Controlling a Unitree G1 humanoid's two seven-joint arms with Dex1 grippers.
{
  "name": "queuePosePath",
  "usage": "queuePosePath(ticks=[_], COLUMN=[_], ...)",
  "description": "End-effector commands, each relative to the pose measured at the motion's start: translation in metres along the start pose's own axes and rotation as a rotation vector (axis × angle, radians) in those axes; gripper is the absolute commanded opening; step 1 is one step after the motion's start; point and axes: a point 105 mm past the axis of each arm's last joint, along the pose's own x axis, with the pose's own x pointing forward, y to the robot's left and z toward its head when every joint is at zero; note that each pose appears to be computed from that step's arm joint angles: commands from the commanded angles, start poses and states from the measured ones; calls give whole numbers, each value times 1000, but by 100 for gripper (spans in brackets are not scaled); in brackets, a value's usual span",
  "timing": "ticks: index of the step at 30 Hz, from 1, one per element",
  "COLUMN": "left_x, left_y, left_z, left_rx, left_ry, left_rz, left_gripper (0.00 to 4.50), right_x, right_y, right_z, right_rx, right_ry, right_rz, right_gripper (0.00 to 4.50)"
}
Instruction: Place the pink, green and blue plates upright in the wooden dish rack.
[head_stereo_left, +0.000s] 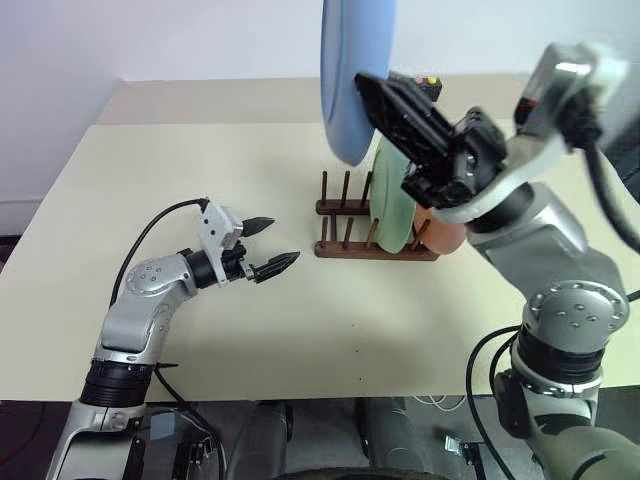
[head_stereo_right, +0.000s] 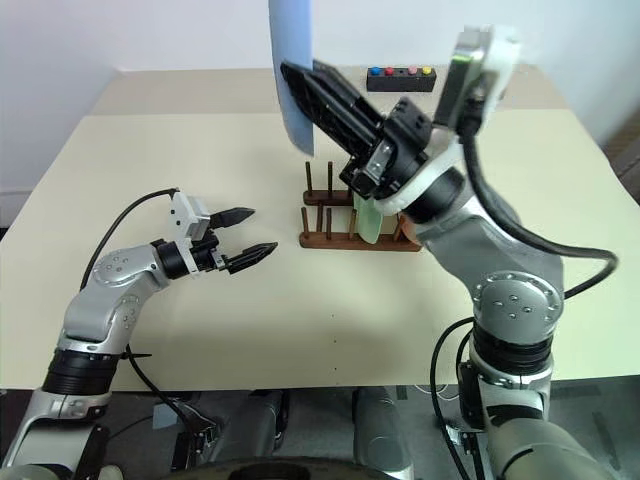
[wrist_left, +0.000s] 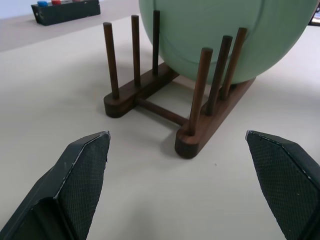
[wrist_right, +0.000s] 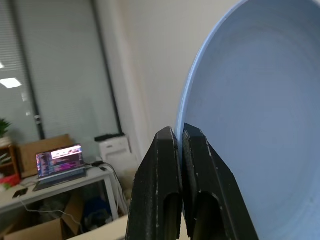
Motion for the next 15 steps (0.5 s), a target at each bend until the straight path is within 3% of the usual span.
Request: queuePosePath(ticks=[1,6,15], left_x=[-4,-3,-1], left_y=[1,0,-1], left_z=[9,9,9], left_rx=[37,36,33], left_ry=[-22,-21,-21], left_rz=[4,-2,-9], left_gripper=[450,450,450], right_x=[-10,-18,-21], right_y=[-8,-18,-23], right_z=[-11,-32,-44], right_rx=[66,116,174], right_ry=[18,99,126], right_rz=[-52,-117,-152], right_gripper=[2,2,2])
